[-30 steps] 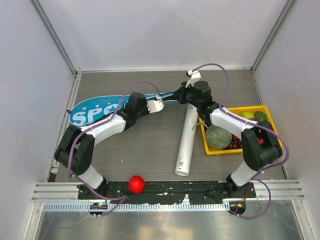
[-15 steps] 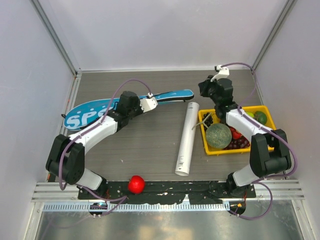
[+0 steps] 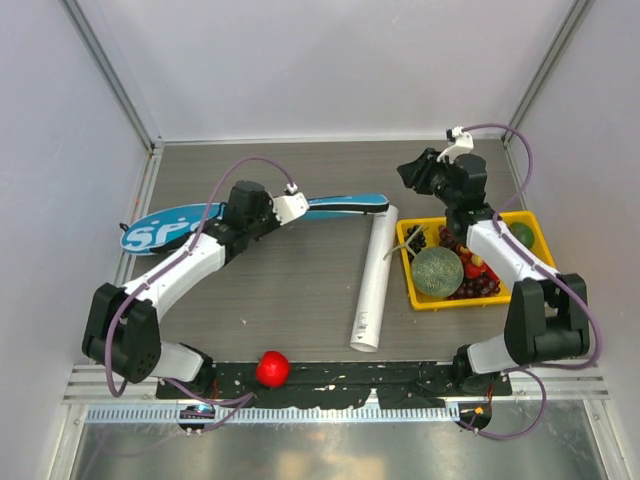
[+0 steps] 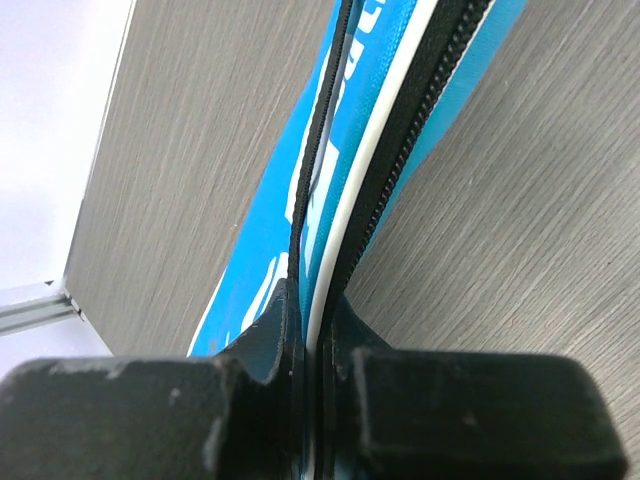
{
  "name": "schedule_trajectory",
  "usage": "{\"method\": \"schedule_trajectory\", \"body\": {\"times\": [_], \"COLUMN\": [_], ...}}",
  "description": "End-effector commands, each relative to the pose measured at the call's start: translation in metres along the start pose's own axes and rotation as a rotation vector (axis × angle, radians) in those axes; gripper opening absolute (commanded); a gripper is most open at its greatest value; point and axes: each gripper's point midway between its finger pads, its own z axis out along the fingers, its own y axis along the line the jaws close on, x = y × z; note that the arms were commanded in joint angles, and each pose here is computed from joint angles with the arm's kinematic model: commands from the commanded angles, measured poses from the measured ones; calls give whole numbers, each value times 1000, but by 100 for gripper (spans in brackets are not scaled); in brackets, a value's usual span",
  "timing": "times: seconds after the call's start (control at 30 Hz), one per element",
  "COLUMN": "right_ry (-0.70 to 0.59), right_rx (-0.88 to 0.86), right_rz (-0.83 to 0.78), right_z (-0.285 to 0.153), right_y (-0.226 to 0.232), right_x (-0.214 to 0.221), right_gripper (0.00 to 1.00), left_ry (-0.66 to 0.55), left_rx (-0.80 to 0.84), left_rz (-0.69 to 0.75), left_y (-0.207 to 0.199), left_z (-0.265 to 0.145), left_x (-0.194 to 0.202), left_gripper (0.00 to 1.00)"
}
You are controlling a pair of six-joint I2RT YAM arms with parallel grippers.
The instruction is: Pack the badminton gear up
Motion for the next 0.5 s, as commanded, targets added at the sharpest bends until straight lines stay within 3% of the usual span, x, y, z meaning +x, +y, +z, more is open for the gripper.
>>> {"method": "schedule_trajectory", "body": {"times": [0.0,0.2,0.47], "right_ry": [18,111,143], "right_rx": [-236,-416,-516], "right_rz": [73,159,174], "right_z": [-41,-69,-78], "right_y": [63,93,123], "right_x": [-19,12,28], "right_gripper": [47,62,66], "left_ry": [-106,-78,-68], "left_rx": [-117,-55,-31], "left_rz": [-88,-129,-155], "left_y": [46,44,46], "left_z": [-20,-31,-41], "left_x": [-44,-51,-57], "left_gripper": [0,0,0]}}
